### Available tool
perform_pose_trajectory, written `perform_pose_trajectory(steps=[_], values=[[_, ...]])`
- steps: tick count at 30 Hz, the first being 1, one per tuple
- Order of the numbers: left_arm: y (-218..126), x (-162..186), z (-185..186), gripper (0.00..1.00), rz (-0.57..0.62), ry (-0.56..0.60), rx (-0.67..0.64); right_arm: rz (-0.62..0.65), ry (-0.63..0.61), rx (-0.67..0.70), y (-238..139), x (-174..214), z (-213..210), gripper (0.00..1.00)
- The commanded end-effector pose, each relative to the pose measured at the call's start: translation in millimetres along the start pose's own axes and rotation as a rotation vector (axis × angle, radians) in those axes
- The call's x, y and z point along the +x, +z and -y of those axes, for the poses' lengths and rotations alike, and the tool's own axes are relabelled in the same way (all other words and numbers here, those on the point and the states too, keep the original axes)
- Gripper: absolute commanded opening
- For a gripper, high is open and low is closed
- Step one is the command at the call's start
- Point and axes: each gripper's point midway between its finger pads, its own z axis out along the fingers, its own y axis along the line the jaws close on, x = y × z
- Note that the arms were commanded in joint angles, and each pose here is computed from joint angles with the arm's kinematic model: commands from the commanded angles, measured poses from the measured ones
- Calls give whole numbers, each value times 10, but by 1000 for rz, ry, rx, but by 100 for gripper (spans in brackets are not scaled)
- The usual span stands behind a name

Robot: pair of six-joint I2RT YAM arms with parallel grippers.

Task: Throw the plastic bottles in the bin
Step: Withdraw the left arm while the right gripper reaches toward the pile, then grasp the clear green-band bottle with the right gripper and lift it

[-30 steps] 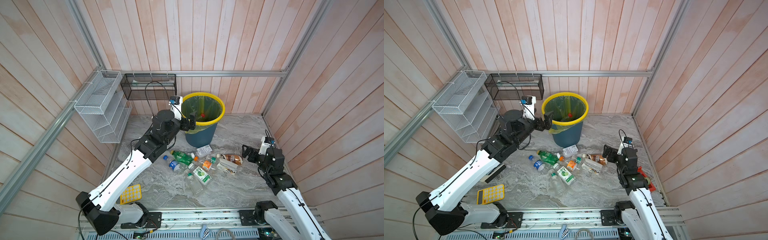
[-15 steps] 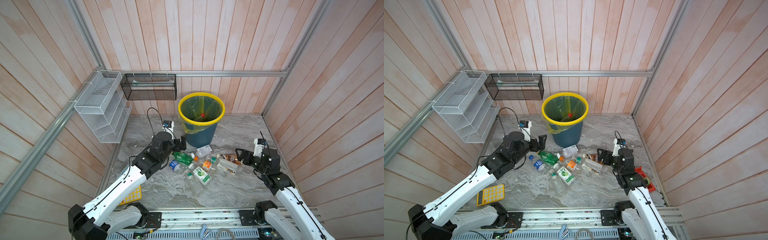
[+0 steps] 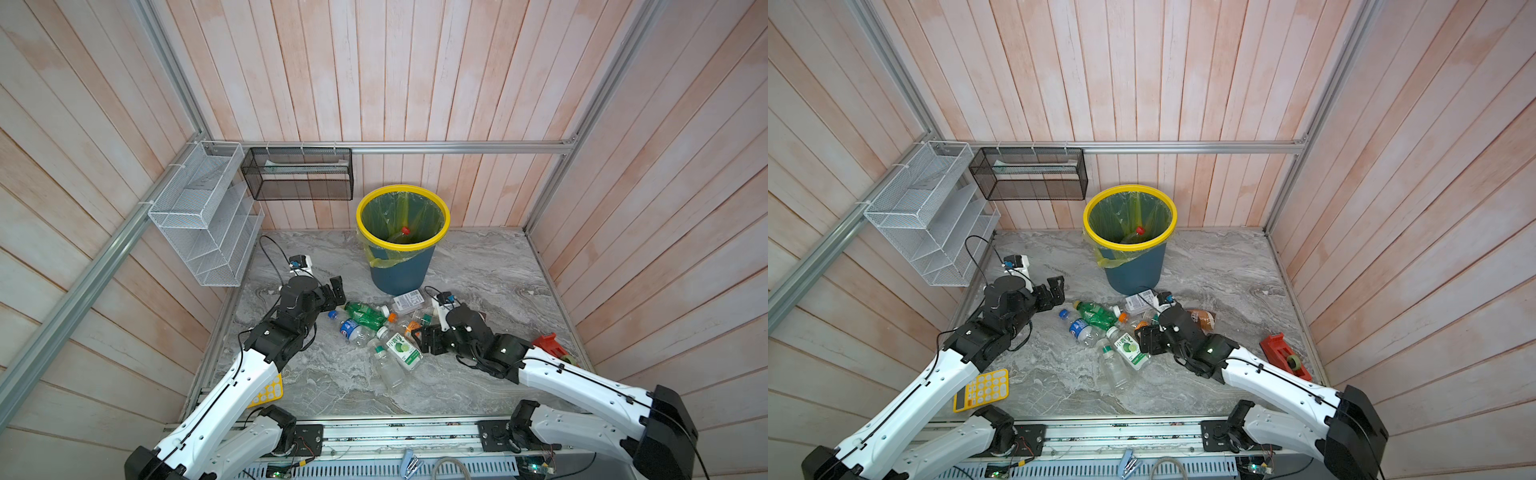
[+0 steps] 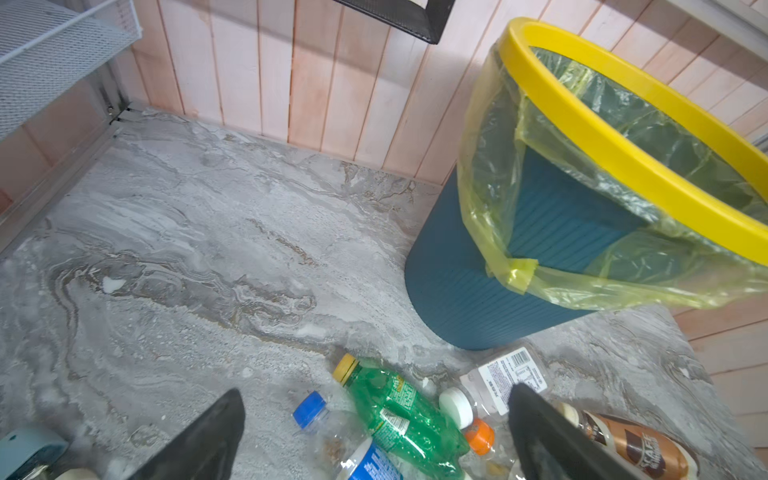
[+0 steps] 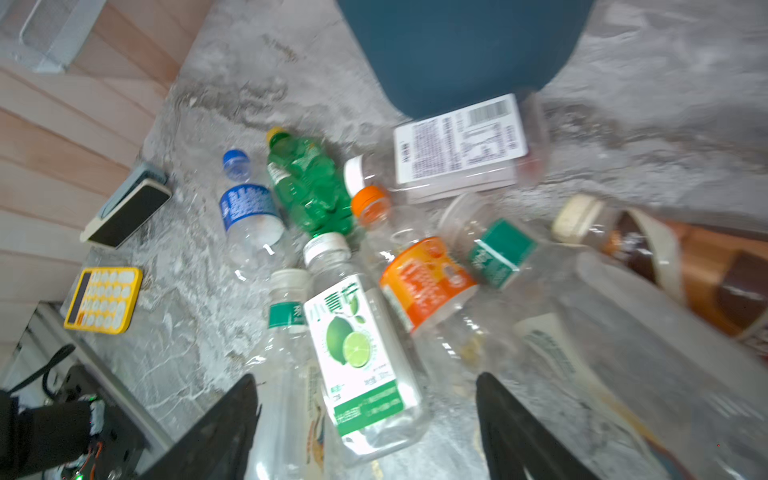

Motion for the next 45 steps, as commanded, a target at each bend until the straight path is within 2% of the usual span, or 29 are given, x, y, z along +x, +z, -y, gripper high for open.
perform_pose_trajectory(steps=[1,7,12,20,31,38,45], values=[[-61,23,-128,100,12,-28,-28,-22,-34,23,39,87,-202,82],[-101,40,-188,100,9,-29,-45,-214,-154,5,208,682,-583,82],[-117,59,-195,100,3,-36,-43,-337,-244,36,319,1030,-702,82],[-154,91,-227,100,-1,-42,-51,-416,-301,59,494,1218,-718,80],[-208,141,-316,100,-2,-32,-80,-488,-356,112,756,1371,-708,72],[-213,158,-339,100,-1,-31,-85,-453,-328,94,682,1321,-703,56],[-158,283,-391,100,-30,-39,-104,-251,-299,33,366,877,-796,50]])
